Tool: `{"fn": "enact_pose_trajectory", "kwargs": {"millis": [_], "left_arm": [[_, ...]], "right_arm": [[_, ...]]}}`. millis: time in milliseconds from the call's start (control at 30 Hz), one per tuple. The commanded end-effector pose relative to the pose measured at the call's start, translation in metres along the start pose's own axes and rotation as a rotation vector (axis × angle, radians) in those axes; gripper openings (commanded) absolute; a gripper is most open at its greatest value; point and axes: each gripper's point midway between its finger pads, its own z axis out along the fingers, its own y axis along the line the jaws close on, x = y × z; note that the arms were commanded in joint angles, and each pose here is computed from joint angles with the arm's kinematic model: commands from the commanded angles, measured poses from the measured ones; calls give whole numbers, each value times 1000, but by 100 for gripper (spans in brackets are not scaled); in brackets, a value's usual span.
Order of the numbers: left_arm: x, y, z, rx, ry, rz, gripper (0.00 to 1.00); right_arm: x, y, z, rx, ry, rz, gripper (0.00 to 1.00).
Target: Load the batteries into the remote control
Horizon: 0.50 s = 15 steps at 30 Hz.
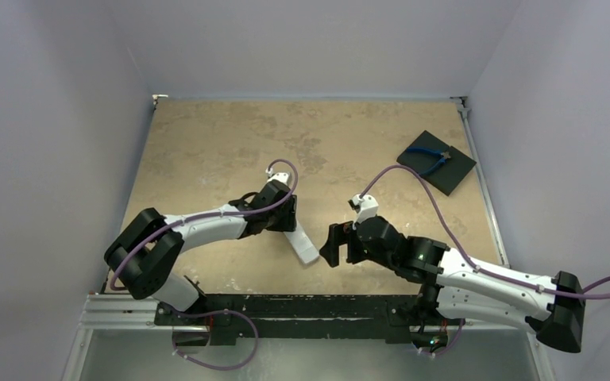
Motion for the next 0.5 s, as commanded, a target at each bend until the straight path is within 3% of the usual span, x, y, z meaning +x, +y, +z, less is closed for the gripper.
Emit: {"fn": "enact_pose_trajectory", "kwargs": {"millis": [0,467], "left_arm": [[-13,-17,3,70,-42,16,51],[16,-23,-2,126,8,10,48]], "right_arm": [[2,2,5,-8,-1,17,99],[10,2,19,8,34,2,99]]}}
